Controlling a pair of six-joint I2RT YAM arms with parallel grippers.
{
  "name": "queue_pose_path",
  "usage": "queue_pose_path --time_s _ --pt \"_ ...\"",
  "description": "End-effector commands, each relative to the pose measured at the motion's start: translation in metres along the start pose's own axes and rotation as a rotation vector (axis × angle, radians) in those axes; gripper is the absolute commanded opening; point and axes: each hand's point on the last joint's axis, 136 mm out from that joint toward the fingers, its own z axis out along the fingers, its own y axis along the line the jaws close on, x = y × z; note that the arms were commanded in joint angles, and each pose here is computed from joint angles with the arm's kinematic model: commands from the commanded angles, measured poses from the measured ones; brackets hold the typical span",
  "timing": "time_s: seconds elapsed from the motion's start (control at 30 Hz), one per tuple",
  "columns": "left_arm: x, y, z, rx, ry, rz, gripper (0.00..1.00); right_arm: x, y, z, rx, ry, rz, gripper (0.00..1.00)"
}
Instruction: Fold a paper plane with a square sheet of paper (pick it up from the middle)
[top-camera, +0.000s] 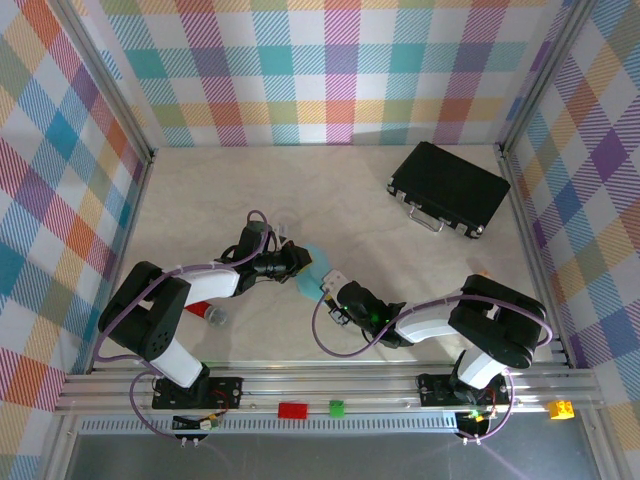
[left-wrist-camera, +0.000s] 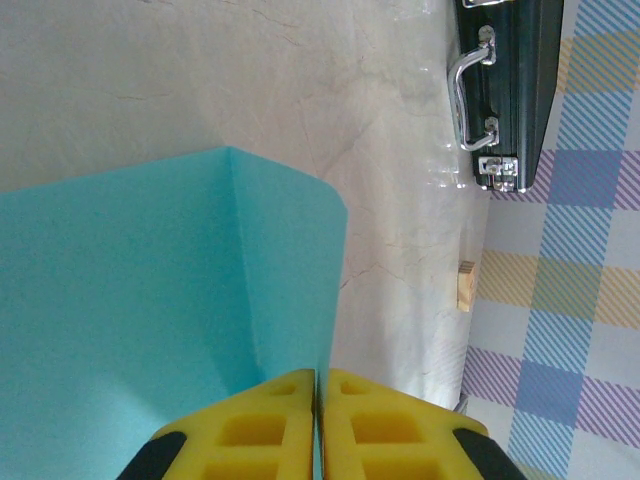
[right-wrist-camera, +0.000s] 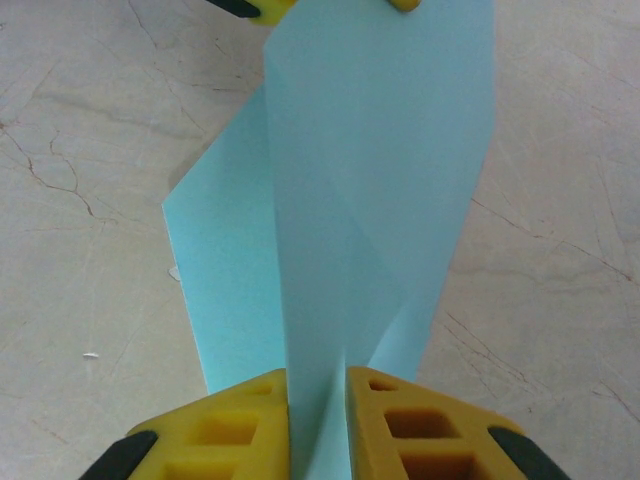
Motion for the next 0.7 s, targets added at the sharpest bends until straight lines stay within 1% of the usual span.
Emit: queue_pose_path --time_s 0.0,0.13,0.4,0.53,0.67 --pt "0.0002 -0.0023 0.0014 0.002 0.0 0.006 0.1 0.0024 0.0051 -0.0018 -0.024 -0.007 0.021 0.22" --pt "0.0002 -0.0017 0.0017 0.0 0.0 0.005 0.1 0.0012 0.0035 -0.0027 -0.018 -0.014 0.026 0.24" --pt "0.0008 -0.0001 0.0023 -0.002 0.001 0.003 0.1 0.0011 0.0044 -0.0034 -0.023 -0.016 0.031 0.21" --pt "0.0013 0.0 0.0023 -0.002 0.004 0.002 0.1 -0.0017 0.0033 -0.0032 -0.017 -0.026 0.039 0.24" --pt "0.0014 0.0011 0.0022 -0.004 0.004 0.001 0.1 -0.0058 0.0039 -0.003 -0.019 -0.042 0.045 0.25"
